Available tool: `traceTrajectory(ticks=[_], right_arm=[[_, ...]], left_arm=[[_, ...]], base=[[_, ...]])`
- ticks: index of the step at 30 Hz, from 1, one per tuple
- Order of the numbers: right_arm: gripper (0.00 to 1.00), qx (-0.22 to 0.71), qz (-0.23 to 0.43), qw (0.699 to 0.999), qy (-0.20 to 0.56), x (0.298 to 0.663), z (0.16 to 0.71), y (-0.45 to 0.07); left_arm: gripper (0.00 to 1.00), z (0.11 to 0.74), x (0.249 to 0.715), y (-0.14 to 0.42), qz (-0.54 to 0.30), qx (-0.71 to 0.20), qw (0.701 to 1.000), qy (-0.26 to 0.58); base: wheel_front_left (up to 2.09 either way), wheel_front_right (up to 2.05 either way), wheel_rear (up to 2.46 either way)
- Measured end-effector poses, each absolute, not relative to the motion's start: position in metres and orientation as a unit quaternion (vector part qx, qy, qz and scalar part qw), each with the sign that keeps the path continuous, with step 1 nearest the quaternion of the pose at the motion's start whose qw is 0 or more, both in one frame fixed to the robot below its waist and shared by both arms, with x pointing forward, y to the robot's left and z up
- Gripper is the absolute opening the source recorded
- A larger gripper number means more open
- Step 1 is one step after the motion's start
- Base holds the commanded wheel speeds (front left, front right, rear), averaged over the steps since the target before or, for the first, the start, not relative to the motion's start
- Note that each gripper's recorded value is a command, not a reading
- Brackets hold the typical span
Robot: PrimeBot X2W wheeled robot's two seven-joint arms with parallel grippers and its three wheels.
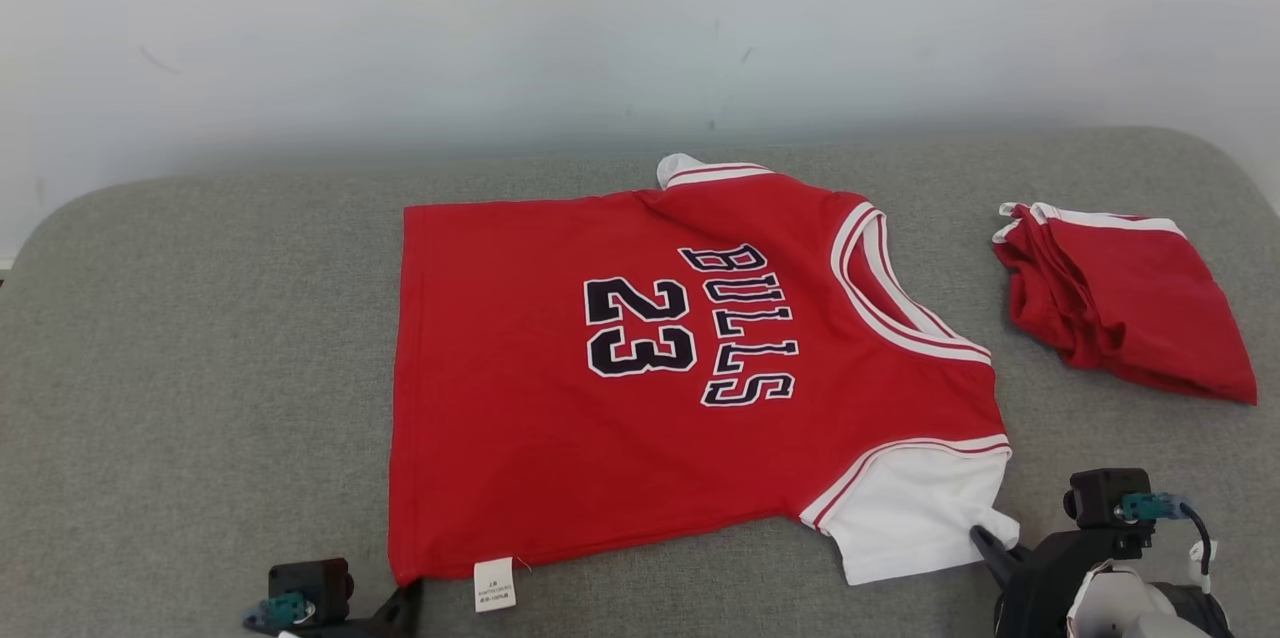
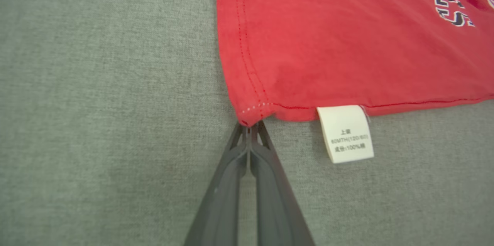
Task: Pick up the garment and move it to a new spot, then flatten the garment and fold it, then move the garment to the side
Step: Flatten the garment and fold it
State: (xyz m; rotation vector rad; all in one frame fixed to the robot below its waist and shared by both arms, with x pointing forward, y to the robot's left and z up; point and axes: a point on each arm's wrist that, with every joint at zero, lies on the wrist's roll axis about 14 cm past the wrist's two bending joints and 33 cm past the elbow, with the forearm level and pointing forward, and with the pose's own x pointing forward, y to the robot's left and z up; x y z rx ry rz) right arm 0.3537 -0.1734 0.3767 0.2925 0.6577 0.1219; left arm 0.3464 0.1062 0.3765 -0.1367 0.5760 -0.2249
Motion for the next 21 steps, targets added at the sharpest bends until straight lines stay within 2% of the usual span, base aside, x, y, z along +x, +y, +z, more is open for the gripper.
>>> traceTrajectory(ticks=[21], right_arm=[[0.00, 0.151, 0.092, 0.928, 0.327, 0.364, 0.396, -0.167]], left_arm=[[0.00, 0.398, 0.355, 0.117, -0.116, -0.042, 0.961, 0.247]], base=[[0.00, 0.00, 0.00]])
